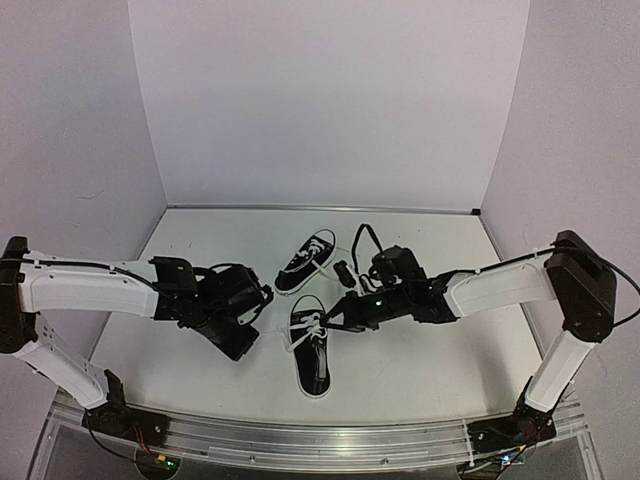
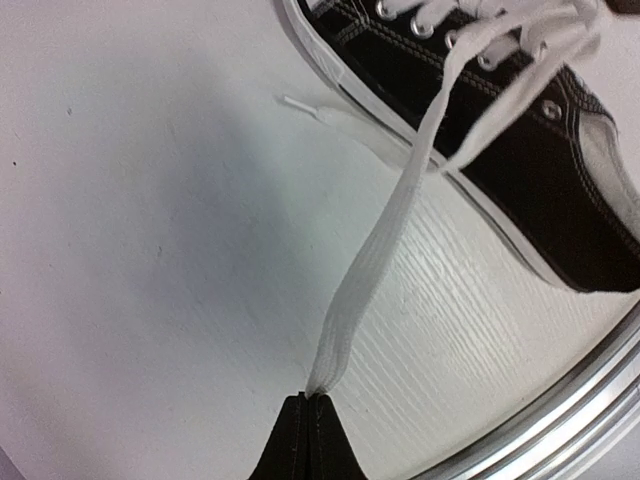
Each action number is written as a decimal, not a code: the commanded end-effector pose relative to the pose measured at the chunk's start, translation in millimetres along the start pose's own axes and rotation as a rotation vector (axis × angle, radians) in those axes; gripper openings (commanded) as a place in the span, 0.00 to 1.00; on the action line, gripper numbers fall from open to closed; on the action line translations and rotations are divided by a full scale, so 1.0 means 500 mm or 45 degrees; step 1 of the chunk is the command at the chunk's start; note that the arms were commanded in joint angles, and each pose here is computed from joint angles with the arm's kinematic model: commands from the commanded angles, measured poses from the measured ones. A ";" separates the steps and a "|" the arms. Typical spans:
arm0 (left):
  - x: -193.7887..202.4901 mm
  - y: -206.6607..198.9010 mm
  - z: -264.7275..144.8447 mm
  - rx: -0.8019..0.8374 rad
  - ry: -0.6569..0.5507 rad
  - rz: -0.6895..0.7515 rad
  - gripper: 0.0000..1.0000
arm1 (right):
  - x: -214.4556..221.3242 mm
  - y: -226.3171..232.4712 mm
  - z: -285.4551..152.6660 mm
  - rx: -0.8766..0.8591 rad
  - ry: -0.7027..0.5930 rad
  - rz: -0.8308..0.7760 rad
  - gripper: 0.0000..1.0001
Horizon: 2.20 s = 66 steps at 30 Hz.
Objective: Tie the shoes
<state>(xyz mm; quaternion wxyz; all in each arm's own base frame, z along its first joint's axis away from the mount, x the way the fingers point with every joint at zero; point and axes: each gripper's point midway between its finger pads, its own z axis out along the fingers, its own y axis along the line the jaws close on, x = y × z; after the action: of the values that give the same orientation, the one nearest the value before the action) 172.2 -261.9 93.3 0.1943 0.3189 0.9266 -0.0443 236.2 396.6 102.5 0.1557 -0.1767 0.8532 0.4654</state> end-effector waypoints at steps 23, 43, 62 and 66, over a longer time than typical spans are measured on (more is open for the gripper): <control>-0.212 -0.506 -0.022 0.647 -0.617 0.967 0.00 | -0.062 0.014 -0.004 -0.063 -0.059 -0.093 0.00; -0.252 -0.219 -0.160 0.451 -0.955 0.348 0.54 | -0.060 0.064 0.013 -0.164 -0.010 -0.152 0.03; -0.136 0.021 -0.115 0.124 -0.891 -0.245 0.69 | 0.000 0.143 0.102 -0.194 0.180 -0.254 0.36; -0.154 0.002 -0.100 0.191 -0.861 -0.220 0.74 | -0.029 0.180 0.045 -0.189 0.130 -0.319 0.51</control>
<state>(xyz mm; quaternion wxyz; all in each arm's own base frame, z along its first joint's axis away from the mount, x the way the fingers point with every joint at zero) 206.3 -279.3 158.8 0.4709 0.2245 0.8296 -0.1988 205.9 470.8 103.5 0.1049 -0.2904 0.8186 0.4843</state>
